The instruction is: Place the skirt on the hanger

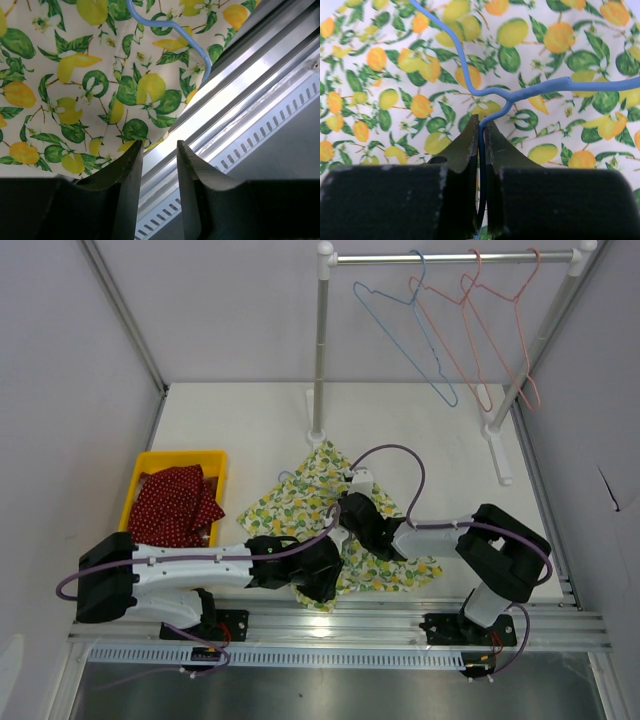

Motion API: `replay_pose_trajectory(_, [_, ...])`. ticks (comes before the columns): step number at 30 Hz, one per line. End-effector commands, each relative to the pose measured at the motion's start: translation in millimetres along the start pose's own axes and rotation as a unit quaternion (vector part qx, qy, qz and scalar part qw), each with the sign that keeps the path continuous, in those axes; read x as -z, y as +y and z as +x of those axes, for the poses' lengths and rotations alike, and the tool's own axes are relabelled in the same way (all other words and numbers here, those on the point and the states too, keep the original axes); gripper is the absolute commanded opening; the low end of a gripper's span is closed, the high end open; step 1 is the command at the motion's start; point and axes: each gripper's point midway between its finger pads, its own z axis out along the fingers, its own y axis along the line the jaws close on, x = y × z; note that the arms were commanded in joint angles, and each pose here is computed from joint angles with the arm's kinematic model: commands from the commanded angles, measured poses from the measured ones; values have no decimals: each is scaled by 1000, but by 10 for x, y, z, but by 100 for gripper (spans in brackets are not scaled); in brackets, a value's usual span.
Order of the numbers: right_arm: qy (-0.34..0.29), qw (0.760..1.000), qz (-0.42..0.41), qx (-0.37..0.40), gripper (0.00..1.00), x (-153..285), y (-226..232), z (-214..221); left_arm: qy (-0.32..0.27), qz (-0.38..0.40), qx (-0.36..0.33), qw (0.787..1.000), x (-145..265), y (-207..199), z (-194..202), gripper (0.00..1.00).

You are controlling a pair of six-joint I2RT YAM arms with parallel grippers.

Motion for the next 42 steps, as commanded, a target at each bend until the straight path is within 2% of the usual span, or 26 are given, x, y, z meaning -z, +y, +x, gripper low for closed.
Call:
replay_pose_trajectory(1, [39, 999, 11, 35, 0, -94, -128, 157, -36, 44, -10, 998, 47, -237, -255, 37])
replay_pose_trajectory(12, [45, 998, 6, 31, 0, -114, -121, 215, -1, 32, -44, 999, -57, -369, 187, 32])
replay_pose_trajectory(13, [46, 998, 6, 30, 0, -110, -122, 218, -3, 16, -43, 999, -82, -326, 196, 33])
replay_pose_trajectory(14, [46, 998, 5, 30, 0, -107, -121, 220, 1, -8, -45, 999, -106, -251, 237, 44])
replay_pose_trajectory(19, [46, 999, 1, 21, 0, -60, -131, 228, -40, -65, -47, 996, -176, -85, 70, 54])
replay_pose_trajectory(22, [45, 999, -1, 17, 0, -37, -138, 228, -36, -101, -58, 993, -282, 33, 81, 55])
replay_pose_trajectory(30, [41, 999, -9, 7, 0, 8, -106, 215, -32, -93, -69, 993, -454, 33, 148, 52])
replay_pose_trajectory(34, [41, 999, -9, 6, 0, 11, -104, 233, -27, -104, -78, 991, -491, 71, 188, 43])
replay_pose_trajectory(35, [39, 999, -10, 4, 0, 14, -100, 219, -25, -107, -79, 991, -495, 79, 191, 34])
replay_pose_trajectory(36, [40, 999, -8, 6, 0, 13, -109, 228, -25, -110, -82, 990, -493, 85, 186, 30])
replay_pose_trajectory(37, [40, 999, -8, 5, 0, 21, -116, 227, -21, -117, -84, 989, -484, 114, 198, 18])
replay_pose_trajectory(40, [38, 999, -4, 8, 0, 45, -149, 211, -27, -118, -91, 988, -375, 72, 112, 4])
replay_pose_trajectory(42, [36, 999, 1, 7, 0, 51, -204, 185, -40, -107, -100, 988, -238, 17, 22, 0])
